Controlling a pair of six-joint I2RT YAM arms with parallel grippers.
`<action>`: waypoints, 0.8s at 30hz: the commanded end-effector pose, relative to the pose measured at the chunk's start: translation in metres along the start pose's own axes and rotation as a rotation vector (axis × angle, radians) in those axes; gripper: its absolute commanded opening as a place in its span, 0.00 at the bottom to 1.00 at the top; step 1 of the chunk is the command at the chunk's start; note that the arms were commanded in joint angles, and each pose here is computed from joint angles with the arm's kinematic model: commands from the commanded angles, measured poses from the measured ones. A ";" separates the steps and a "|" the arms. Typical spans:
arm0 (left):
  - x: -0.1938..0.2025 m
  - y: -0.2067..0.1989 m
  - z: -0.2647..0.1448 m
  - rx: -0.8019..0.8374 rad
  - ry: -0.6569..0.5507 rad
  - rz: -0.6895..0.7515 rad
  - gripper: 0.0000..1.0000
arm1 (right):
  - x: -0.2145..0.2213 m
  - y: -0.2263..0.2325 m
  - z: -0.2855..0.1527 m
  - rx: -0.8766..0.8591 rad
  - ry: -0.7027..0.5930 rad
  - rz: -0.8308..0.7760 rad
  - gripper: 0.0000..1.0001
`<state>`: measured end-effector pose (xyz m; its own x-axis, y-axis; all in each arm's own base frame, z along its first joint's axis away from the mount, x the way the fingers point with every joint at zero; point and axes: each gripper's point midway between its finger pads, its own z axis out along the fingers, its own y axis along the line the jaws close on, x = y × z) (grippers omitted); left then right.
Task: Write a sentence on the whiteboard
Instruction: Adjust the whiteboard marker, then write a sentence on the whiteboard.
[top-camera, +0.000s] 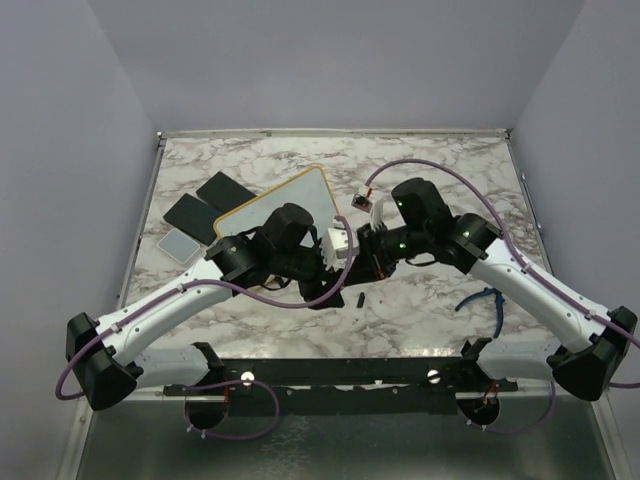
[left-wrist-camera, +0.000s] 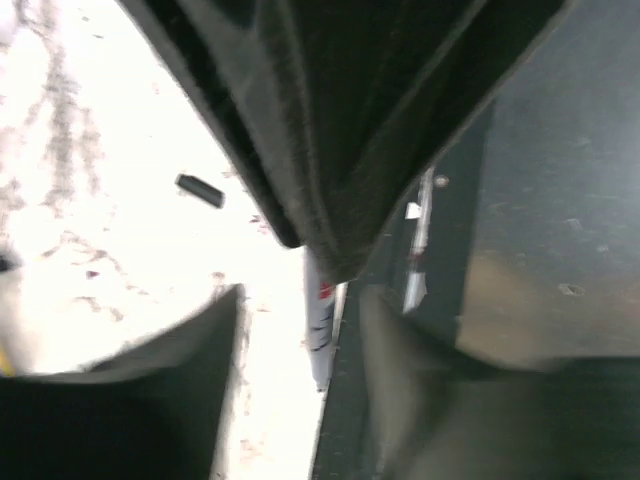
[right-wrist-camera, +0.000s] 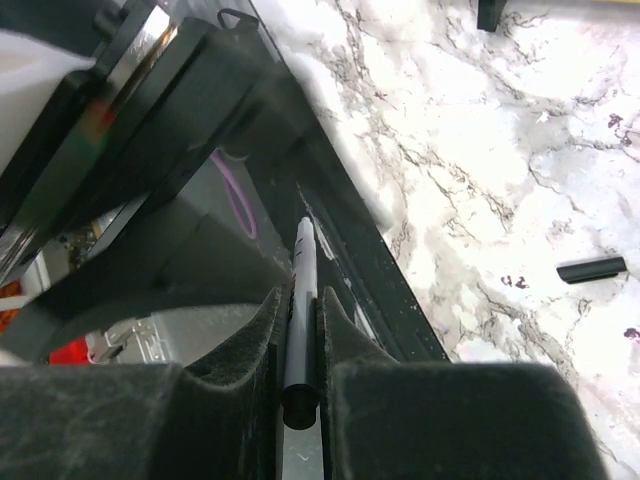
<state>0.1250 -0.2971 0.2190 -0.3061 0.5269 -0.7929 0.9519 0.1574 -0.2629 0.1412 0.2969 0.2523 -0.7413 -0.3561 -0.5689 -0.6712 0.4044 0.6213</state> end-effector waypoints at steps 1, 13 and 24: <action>-0.023 0.019 -0.008 -0.132 -0.064 0.035 0.82 | -0.006 -0.007 -0.013 0.086 -0.083 -0.047 0.00; -0.078 0.069 -0.072 -0.545 -0.282 0.016 0.99 | -0.025 -0.085 -0.059 0.584 -0.349 -0.057 0.00; -0.044 0.198 -0.211 -1.058 -0.548 -0.402 0.99 | -0.044 -0.097 -0.061 0.623 -0.603 -0.064 0.00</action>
<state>0.3114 -0.1614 0.3046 -0.3359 0.0740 -0.9390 0.4469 0.8901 -0.0898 0.2244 0.2155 0.2271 -0.5540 -0.0763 -0.8290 -0.4798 0.8431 0.2430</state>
